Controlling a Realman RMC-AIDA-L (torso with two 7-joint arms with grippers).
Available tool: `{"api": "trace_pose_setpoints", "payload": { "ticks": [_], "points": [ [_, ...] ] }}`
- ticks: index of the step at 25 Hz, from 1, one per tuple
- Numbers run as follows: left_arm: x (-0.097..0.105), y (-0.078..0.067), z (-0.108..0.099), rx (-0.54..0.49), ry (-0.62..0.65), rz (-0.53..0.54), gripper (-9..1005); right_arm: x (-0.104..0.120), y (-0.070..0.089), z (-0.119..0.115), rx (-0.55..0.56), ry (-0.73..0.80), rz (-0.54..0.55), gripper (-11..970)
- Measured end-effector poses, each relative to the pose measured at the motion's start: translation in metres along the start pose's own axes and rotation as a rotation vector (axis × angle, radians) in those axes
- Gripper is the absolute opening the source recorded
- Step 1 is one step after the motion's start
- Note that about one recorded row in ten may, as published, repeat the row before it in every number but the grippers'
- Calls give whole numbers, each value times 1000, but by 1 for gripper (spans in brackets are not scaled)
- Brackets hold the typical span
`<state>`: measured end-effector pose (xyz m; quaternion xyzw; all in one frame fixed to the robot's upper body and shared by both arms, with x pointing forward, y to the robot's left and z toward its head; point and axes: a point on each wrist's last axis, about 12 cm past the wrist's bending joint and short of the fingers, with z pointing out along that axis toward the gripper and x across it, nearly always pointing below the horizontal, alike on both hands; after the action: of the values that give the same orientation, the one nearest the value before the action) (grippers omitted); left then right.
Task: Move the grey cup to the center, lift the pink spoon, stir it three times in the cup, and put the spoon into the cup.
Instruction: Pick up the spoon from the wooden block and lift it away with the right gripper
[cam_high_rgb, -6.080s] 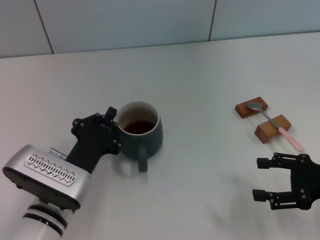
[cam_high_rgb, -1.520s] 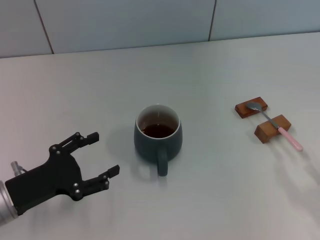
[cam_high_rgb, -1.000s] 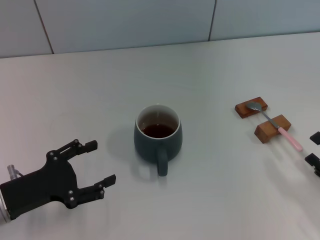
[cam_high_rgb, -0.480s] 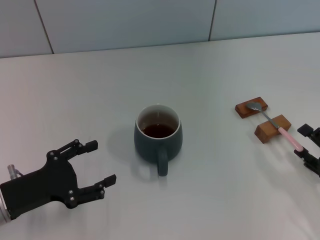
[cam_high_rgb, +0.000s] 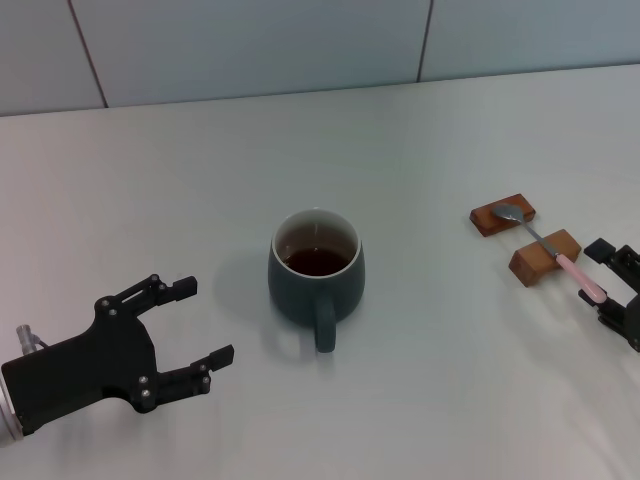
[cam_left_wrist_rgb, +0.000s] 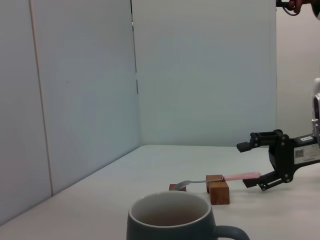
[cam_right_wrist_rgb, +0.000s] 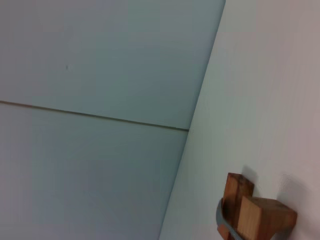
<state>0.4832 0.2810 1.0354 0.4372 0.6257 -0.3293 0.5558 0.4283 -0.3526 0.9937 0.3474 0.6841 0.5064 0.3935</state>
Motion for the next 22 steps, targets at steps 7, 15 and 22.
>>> {"api": "trace_pose_setpoints", "payload": {
  "ticks": [7, 15, 22],
  "points": [
    [-1, 1, 0, 0, 1, 4, 863, 2, 0, 8, 16, 14, -5, 753],
    [-3, 4, 1, 2, 0, 12, 863, 2, -1, 12, 35, 18, 2, 750],
    [-5, 7, 3, 3, 3, 23, 863, 3, -2, 12, 35, 6, 12, 721]
  ]
}}
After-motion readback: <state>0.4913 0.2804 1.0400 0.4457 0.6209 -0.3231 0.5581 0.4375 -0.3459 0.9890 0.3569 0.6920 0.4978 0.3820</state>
